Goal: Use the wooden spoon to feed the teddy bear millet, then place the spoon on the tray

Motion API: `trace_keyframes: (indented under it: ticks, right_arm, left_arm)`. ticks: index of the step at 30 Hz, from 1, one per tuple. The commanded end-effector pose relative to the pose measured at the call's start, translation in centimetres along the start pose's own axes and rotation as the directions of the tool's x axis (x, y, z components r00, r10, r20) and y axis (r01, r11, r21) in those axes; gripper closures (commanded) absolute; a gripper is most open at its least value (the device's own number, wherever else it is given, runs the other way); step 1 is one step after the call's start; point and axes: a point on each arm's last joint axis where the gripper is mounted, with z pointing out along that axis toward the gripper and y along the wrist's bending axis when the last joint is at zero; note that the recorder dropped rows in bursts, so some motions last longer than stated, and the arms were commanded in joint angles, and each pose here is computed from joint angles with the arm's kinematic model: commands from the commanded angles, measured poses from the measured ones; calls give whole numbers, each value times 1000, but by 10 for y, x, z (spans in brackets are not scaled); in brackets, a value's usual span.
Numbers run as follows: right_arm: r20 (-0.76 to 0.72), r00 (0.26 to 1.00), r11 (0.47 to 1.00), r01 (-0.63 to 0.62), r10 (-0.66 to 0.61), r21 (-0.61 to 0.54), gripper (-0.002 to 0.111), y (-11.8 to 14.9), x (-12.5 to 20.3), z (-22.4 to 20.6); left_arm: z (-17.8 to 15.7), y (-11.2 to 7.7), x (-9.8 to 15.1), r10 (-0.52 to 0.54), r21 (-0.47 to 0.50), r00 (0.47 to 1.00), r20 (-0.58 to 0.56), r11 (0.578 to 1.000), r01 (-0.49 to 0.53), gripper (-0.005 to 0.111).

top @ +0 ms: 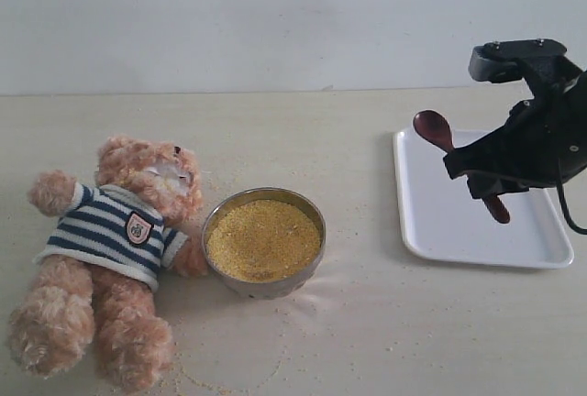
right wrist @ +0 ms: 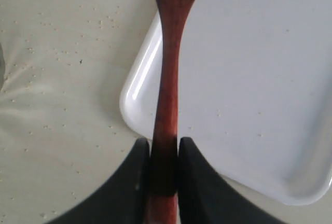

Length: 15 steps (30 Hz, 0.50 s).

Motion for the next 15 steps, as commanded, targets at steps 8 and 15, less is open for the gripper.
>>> trace_keyframes:
  ticks: [8,15]
  right_arm:
    - [59,998,997,15,-19,72,109,-7,-4,-1]
    - [94,995,994,-18,8,109,109,-14,-8,18]
  left_arm:
    - [-13,-15,1,-155,234,988,-4,960,152,102]
    - [-14,-17,-2,-4,303,997,74,953,-18,102]
